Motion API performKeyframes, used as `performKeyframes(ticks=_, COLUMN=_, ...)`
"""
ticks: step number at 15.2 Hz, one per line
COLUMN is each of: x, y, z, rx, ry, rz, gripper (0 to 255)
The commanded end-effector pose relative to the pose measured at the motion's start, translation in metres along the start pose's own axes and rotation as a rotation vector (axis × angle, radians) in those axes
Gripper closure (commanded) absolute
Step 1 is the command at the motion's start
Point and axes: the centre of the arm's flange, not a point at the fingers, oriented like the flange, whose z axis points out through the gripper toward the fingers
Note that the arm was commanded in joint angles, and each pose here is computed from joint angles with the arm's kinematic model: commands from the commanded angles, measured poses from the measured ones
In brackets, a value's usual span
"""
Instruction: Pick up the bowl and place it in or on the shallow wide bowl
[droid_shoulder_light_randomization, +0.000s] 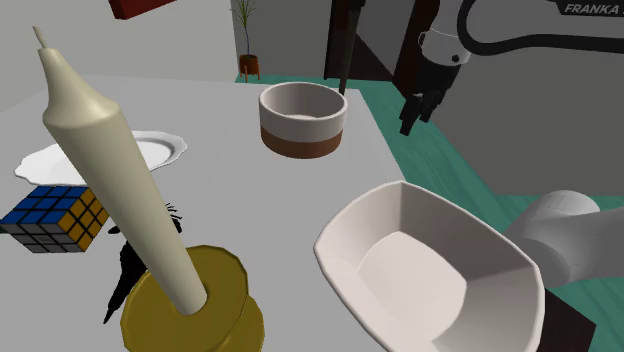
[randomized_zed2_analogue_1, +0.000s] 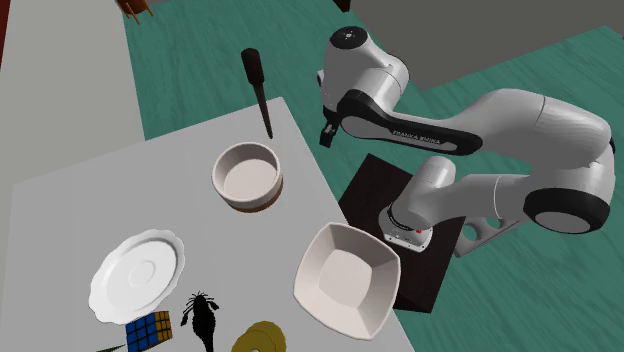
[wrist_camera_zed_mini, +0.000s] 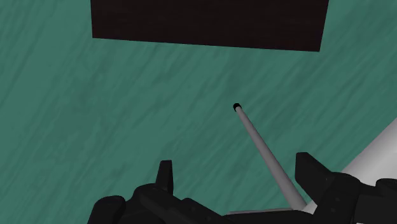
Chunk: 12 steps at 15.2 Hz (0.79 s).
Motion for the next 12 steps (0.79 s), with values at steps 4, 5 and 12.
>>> performKeyframes(ticks=4, x=0.021, y=-0.028, z=-0.017, rx=0.003, ry=0.001, rz=0.001, gripper=0)
performKeyframes(ticks=5, x=0.029, y=-0.037, z=-0.022, rx=0.005, ry=0.002, rz=0.002, gripper=0)
performKeyframes(ticks=12, x=0.079, y=-0.102, z=-0.062, rx=0.013, ry=0.005, rz=0.005, gripper=0)
